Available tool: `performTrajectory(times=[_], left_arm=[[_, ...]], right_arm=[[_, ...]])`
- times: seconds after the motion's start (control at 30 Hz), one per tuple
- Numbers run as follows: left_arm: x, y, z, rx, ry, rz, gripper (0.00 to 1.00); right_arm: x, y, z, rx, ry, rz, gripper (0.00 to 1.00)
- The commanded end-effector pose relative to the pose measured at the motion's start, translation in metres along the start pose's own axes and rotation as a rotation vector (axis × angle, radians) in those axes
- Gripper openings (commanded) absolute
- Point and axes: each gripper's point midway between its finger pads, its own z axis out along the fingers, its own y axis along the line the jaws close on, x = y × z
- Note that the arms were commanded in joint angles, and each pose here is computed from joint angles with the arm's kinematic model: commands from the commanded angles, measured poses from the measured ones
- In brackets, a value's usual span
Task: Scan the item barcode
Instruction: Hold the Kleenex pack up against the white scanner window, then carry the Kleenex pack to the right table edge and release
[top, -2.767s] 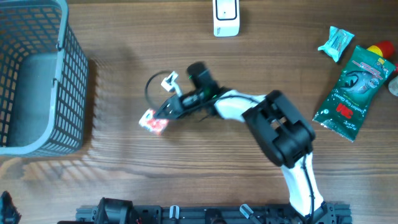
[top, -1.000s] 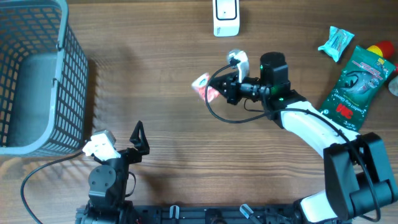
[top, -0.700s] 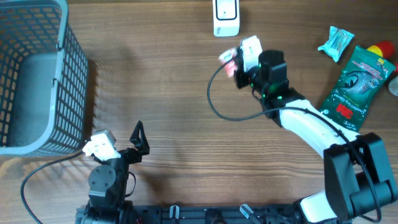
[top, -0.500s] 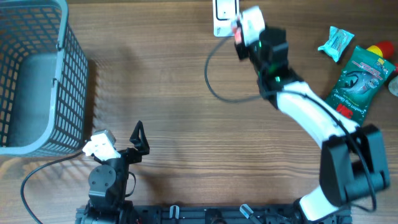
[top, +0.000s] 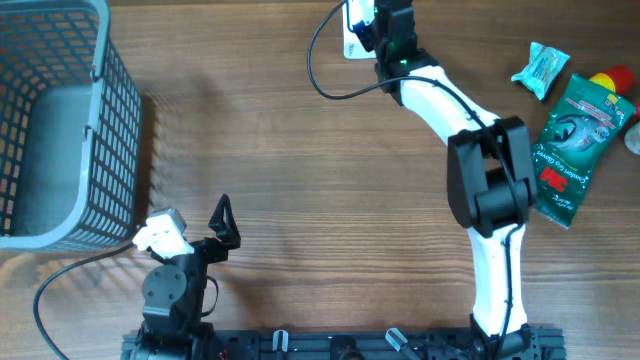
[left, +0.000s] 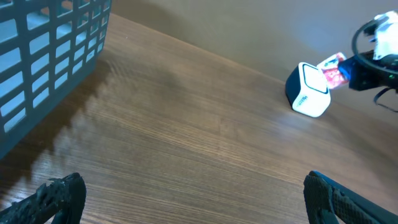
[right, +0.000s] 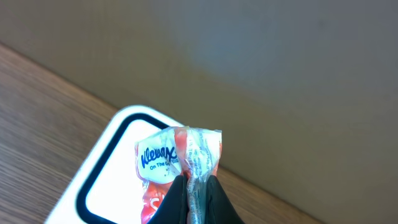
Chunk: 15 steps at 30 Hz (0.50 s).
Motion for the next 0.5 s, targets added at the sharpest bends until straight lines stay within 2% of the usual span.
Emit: performTrajectory(times=[0.0, 0.13, 0.3, 0.37, 0.47], left_arm=[[-0.001, 0.003, 0.000, -0.015, -0.006, -0.011, 1.00], [-0.001, 0.003, 0.000, -0.015, -0.006, -0.011, 1.00], [-0.001, 0.003, 0.000, -0.015, -0.006, -0.011, 1.00], [-0.001, 0.003, 0.000, -0.015, -0.006, -0.011, 1.00], [-0.001, 0.003, 0.000, -0.015, -0.006, -0.011, 1.00]], right_arm=[[-0.009, -0.013, 0.003, 0.052, -0.013, -0.025, 0.04], [-0.002, -0.027, 0.003, 0.119, 0.023, -0.022, 0.04], [0.032, -0.090, -0.021, 0.484, 0.245, -0.092, 0.04], [0.063, -0.127, -0.038, 0.636, 0.394, -0.114, 0.04], [0.126, -0.162, -0.050, 0.668, 0.574, -0.059, 0.04]])
